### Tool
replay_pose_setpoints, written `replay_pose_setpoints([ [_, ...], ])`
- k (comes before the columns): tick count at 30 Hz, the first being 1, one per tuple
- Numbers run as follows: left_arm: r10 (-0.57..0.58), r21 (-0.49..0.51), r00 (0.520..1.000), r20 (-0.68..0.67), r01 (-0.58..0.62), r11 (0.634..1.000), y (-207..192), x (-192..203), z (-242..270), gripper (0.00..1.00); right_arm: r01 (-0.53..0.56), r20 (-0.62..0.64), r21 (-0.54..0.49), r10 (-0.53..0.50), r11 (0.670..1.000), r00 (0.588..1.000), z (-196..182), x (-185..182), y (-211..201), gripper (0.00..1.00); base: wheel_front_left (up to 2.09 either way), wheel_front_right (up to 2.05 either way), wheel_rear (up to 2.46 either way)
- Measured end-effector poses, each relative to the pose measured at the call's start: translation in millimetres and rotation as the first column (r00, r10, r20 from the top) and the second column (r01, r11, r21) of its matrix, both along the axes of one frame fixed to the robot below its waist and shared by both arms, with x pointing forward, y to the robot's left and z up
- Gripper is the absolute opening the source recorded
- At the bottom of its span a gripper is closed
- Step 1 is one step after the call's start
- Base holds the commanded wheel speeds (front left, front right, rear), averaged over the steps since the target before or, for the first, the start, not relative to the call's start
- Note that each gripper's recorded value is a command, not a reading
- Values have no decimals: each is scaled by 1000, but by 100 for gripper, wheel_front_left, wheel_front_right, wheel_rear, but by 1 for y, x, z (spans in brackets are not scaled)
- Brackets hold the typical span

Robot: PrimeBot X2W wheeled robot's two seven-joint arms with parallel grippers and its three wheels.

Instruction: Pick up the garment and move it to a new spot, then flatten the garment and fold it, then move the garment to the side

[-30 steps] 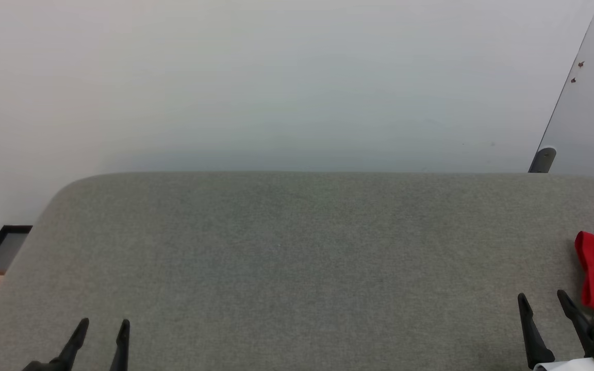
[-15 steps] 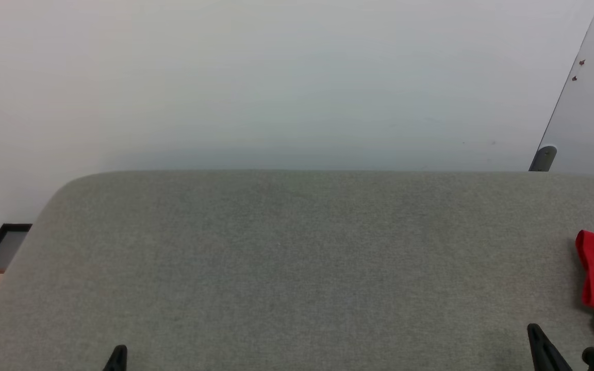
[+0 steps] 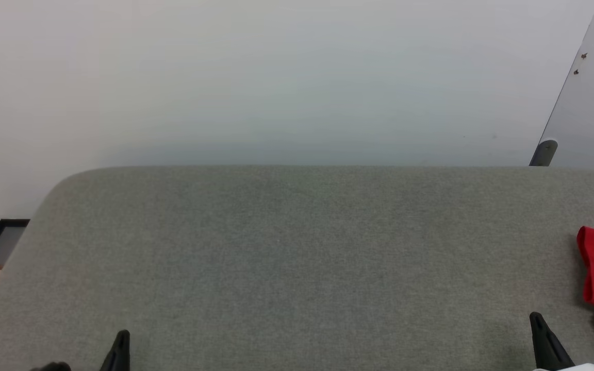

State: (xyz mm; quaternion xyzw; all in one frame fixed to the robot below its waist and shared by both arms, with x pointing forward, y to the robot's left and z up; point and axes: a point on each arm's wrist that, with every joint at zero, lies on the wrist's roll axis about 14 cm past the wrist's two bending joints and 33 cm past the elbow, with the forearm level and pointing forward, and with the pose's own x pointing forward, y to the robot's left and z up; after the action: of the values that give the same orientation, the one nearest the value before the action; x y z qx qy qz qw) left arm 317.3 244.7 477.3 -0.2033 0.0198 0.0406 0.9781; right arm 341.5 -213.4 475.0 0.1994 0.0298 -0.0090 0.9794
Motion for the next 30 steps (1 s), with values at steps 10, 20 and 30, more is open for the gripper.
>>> replay_pose_setpoints([
  [10,21,-162,1000,6,-20,987,-3,10,4,0,25,1,160,-25,987,1000,5,7,0,0,0,0,0],
  [20,31,-319,999,8,-27,947,-8,18,5,0,44,-4,323,-45,945,999,8,13,1,0,0,0,0],
  [30,37,-443,999,12,-28,896,-12,27,8,0,52,-5,446,-55,893,998,12,18,2,0,0,0,0],
])
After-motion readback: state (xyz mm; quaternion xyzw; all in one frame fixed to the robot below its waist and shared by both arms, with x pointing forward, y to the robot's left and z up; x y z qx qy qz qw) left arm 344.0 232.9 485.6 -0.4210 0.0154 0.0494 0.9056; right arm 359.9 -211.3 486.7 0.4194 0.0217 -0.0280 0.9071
